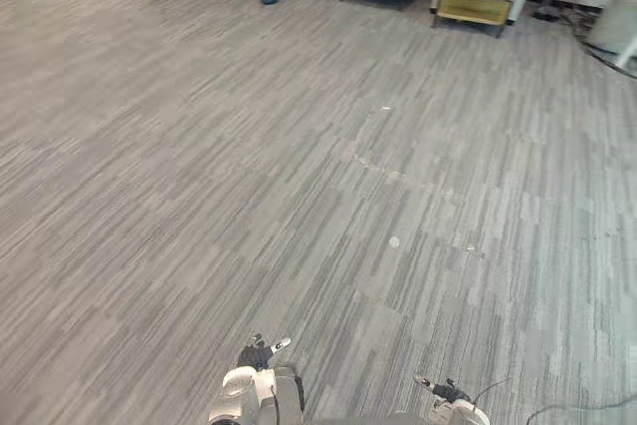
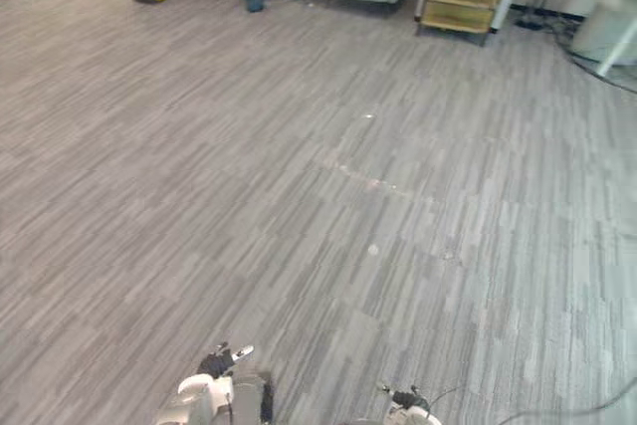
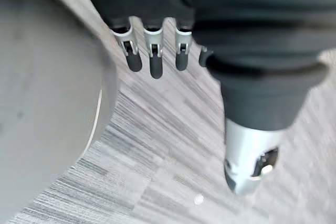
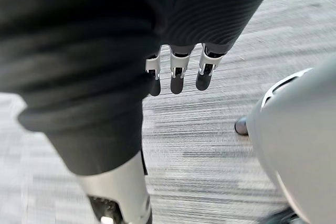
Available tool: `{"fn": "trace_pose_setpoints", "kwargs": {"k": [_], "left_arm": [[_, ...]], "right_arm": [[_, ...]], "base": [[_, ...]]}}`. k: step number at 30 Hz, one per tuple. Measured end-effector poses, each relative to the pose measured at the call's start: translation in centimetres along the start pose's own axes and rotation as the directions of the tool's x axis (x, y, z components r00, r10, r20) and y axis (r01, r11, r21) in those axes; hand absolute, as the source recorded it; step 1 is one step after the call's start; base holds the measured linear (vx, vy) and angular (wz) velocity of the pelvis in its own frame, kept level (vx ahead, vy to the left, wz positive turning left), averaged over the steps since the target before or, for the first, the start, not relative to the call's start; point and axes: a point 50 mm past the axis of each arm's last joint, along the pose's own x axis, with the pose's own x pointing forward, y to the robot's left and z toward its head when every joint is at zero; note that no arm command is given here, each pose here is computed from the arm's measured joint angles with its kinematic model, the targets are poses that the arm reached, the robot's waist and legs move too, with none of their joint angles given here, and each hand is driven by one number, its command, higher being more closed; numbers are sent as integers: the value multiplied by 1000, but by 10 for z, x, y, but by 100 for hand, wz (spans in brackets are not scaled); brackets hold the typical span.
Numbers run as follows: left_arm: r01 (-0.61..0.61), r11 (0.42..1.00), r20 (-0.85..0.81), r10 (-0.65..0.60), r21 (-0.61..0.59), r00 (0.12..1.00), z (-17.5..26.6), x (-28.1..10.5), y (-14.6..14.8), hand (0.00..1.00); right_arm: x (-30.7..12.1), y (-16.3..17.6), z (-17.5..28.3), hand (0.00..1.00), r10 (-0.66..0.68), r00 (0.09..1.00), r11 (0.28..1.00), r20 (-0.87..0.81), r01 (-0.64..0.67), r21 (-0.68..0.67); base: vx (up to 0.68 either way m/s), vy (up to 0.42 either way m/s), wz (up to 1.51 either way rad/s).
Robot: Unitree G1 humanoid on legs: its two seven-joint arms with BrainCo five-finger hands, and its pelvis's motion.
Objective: Pick up cushions and gather them together orderly.
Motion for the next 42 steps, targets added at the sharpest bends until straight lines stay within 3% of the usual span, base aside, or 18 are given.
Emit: {"fn": "trace_pose_setpoints", "kwargs": {"k": [7, 15, 20, 28, 42], "left_arm": [[29, 997, -38, -26, 74, 999, -6, 0, -7, 0], [41, 992, -75, -32, 118, 997, -13, 0, -8, 0], [28, 999, -90, -24, 38, 996, -18, -1, -10, 0], [33, 999, 10, -33, 19, 999, 1, -1, -12, 0], [39, 993, -65, -31, 114, 997, -12, -1, -6, 0]], "right_arm": [[-2, 0, 7, 0, 26, 998, 999, 57, -24, -29], [1, -8, 14, 0, -9, 998, 1000, 57, 8, 16], [3, -9, 21, 0, -13, 998, 1000, 69, 12, 21], [2, 5, 20, 0, 16, 998, 1000, 63, -16, -5], [0, 5, 8, 0, 29, 999, 999, 33, -28, -16]], "base": [[455, 280, -34], [493, -24, 11], [612, -133, -25], [411, 43, -31], [545, 204, -14]]}}
